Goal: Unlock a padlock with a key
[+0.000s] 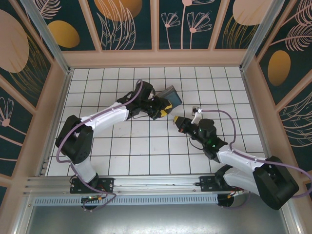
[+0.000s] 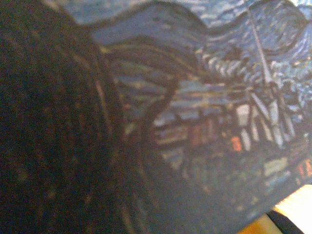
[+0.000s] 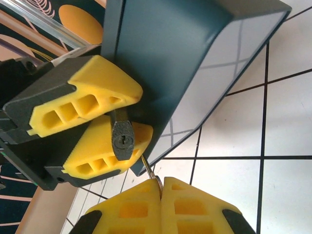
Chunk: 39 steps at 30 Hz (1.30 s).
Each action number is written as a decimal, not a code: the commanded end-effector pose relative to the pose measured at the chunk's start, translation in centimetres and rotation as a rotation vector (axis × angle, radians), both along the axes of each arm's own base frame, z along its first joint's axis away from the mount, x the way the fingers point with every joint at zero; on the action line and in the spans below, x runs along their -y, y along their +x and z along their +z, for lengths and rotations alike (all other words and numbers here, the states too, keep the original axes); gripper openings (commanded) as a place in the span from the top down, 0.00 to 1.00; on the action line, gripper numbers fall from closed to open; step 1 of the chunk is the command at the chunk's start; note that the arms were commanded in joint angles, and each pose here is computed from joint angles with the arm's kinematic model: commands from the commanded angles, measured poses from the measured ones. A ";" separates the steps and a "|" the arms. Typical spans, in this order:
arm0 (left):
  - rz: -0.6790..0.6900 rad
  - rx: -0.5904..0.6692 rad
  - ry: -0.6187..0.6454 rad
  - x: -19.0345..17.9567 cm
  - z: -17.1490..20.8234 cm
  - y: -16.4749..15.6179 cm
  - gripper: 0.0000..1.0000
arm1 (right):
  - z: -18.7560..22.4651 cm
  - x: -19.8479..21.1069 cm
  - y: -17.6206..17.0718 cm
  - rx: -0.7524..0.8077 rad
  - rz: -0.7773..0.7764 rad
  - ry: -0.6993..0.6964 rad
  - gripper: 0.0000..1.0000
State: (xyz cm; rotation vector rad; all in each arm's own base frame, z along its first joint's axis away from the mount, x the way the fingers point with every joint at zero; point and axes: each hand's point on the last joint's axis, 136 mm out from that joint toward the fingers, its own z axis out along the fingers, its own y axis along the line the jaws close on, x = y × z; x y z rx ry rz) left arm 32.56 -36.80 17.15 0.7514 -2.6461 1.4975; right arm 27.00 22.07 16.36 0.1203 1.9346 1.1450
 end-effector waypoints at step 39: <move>0.010 0.070 -0.102 0.0 3.9 0.7 0.73 | 4.3 -0.5 2.0 0.129 -0.019 0.099 1.00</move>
